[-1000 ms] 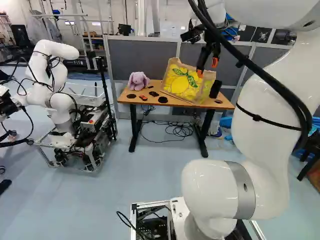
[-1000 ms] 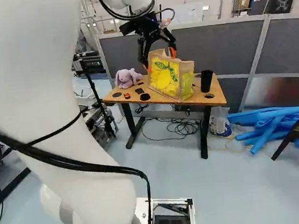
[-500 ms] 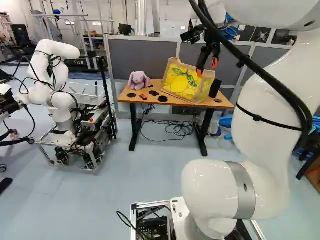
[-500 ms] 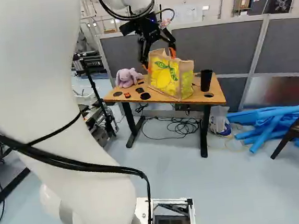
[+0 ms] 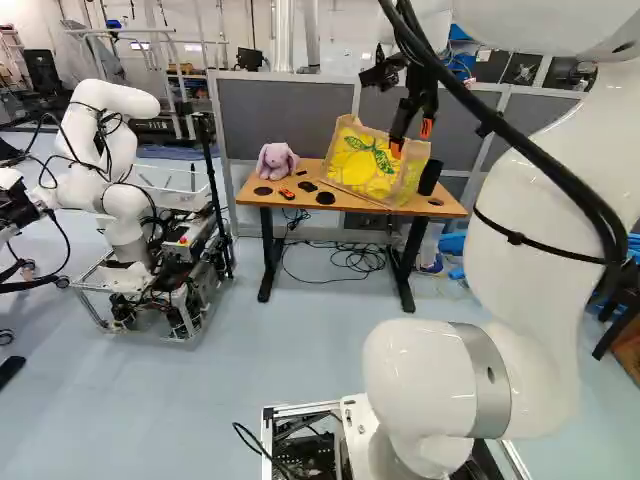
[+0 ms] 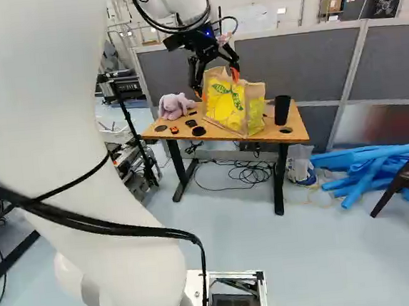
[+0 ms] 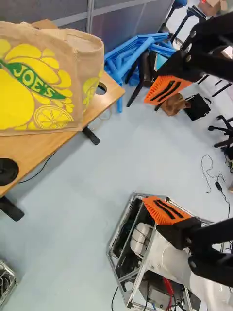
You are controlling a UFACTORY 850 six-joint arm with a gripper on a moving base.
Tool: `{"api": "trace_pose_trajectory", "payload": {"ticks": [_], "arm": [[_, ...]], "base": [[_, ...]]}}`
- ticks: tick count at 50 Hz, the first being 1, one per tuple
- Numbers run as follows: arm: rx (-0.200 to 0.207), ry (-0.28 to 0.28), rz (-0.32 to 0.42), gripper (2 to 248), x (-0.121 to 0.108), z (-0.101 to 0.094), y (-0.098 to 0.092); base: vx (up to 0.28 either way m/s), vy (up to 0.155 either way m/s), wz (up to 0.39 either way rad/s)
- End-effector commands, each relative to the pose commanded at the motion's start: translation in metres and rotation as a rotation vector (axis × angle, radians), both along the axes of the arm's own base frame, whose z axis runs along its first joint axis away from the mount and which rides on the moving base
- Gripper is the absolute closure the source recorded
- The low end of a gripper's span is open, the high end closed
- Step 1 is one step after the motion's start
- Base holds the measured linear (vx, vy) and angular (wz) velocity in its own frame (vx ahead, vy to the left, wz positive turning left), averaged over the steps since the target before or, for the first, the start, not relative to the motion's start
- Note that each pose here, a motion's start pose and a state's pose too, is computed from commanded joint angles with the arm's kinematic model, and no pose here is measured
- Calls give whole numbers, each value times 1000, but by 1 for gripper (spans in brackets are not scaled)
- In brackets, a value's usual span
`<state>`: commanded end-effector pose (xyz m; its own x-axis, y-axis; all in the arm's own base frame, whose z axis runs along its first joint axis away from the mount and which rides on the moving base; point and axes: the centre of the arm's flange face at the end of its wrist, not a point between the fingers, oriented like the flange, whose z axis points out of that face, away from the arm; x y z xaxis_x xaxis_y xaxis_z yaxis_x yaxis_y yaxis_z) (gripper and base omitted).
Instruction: Pick up the bag on the ground and place it on the table
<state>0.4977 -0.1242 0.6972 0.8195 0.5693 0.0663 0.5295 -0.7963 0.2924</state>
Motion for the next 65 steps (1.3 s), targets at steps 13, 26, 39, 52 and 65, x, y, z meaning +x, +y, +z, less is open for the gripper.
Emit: {"api": "trace_pose_trajectory", "payload": {"ticks": [13, 26, 39, 52, 65], "arm": [[8, -39, -8, 3, 0, -13, 5], [20, -89, -18, 3, -1, -30, 12], [38, -151, -32, 3, -4, -52, 20], [63, -223, -50, 3, -9, -76, 30], [96, -305, -73, 3, -17, -104, 41]], "base": [[0, 0, 0], [0, 0, 0], [0, 0, 0], [0, 0, 0], [0, 0, 0]]}}
